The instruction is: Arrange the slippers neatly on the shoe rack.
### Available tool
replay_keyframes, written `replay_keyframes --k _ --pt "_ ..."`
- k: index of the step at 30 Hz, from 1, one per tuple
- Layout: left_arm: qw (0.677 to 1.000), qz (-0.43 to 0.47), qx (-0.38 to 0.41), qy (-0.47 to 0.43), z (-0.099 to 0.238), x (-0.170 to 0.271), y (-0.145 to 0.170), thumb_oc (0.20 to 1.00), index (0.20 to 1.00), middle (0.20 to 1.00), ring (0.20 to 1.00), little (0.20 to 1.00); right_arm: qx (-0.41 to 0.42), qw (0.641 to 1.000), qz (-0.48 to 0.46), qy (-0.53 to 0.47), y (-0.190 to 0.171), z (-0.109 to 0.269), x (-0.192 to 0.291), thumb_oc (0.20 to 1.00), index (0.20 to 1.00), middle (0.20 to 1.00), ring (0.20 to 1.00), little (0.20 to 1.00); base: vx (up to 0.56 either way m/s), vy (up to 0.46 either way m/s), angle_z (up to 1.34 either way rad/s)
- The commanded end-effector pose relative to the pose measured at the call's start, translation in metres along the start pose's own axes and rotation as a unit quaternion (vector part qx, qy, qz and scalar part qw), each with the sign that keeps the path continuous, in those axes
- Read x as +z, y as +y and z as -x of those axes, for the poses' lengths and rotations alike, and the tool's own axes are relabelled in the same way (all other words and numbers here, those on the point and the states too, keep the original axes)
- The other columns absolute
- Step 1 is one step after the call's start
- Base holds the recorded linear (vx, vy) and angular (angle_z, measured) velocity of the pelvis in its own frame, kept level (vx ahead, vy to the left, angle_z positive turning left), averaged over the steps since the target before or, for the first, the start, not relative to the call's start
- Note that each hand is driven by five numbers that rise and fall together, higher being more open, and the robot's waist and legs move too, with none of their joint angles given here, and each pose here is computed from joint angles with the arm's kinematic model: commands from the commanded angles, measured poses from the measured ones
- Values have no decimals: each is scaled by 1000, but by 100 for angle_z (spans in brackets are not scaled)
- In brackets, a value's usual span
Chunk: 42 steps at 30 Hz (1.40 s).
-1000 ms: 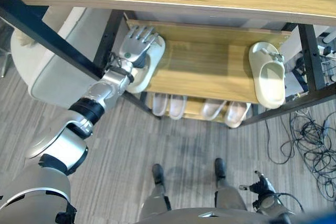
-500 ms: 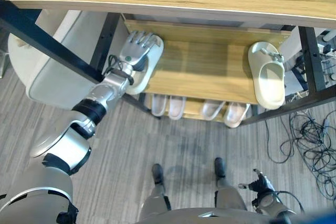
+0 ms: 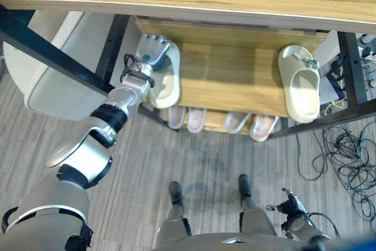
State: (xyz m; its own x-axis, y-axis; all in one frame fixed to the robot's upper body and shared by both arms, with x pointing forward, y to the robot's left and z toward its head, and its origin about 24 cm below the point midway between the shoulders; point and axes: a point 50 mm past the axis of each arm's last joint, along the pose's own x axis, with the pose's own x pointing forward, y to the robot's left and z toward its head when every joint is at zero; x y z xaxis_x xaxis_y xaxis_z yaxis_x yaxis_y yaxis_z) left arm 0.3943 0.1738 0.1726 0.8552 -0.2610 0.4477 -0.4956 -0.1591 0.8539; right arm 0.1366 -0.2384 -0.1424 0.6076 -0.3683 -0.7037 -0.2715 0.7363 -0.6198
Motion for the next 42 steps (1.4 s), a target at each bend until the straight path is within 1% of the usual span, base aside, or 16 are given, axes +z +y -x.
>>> replay_keyframes --k 1,6,9,10,12,20,21,23,27,31,34,36,39,42 --pt "999 -28 6 42 -17 -25 15 200 200 200 200 200 -34 999 17 -20 -18 -8 13 1000 1000 1000 1000 1000 0 0 0" --pt "999 0 6 33 -16 -11 10 200 200 200 200 200 -42 998 23 -27 -22 -10 19 1000 1000 1000 1000 1000 0 0 0" --pt "999 37 16 16 -19 11 9 200 200 200 200 200 -50 998 29 -33 -26 -12 24 1000 1000 1000 1000 1000 0 0 0" --pt "999 37 16 16 -19 11 9 200 200 200 200 200 -51 998 29 -33 -26 -12 24 1000 1000 1000 1000 1000 0 0 0" --pt "998 45 28 -15 -24 30 14 200 200 200 200 200 -57 998 28 -31 -30 -14 25 1000 1000 1000 1000 1000 -16 -13 -4" --pt "991 101 54 -68 -33 83 25 200 200 200 200 200 -72 996 25 -37 -37 -17 34 1000 1000 1000 1000 1000 1 -1 0" --pt "991 101 54 -69 -33 83 25 200 200 200 200 200 -72 996 25 -37 -37 -17 34 1000 1000 1000 1000 1000 2 2 -4" --pt "988 117 59 -84 -35 99 29 200 200 200 200 200 -78 996 27 -39 -41 -18 37 1000 1000 1000 1000 1000 2 2 -4" --pt "982 148 68 -94 -37 117 34 200 200 200 200 200 -85 995 26 -41 -43 -19 38 1000 1000 1000 1000 1000 1 -2 -1" --pt "979 156 76 -103 -37 124 39 200 200 200 200 200 -87 995 27 -41 -44 -18 36 1000 1000 1000 1000 1000 1 -2 -2" --pt "973 165 103 -123 -40 131 52 200 200 200 200 200 -89 995 22 -38 -45 -18 32 1000 1000 1000 1000 1000 10 -18 -10" --pt "964 178 129 -150 -34 139 61 200 200 200 200 200 -88 995 22 -39 -44 -17 31 1000 1000 1000 1000 1000 0 0 0" --pt "957 187 139 -175 -23 146 60 200 200 200 200 200 -88 995 25 -45 -44 -17 32 1000 1000 1000 1000 1000 -19 -4 -3" --pt "955 192 136 -180 -16 146 55 200 200 200 200 200 -89 995 23 -50 -44 -17 34 1000 1000 1000 1000 1000 0 0 0"
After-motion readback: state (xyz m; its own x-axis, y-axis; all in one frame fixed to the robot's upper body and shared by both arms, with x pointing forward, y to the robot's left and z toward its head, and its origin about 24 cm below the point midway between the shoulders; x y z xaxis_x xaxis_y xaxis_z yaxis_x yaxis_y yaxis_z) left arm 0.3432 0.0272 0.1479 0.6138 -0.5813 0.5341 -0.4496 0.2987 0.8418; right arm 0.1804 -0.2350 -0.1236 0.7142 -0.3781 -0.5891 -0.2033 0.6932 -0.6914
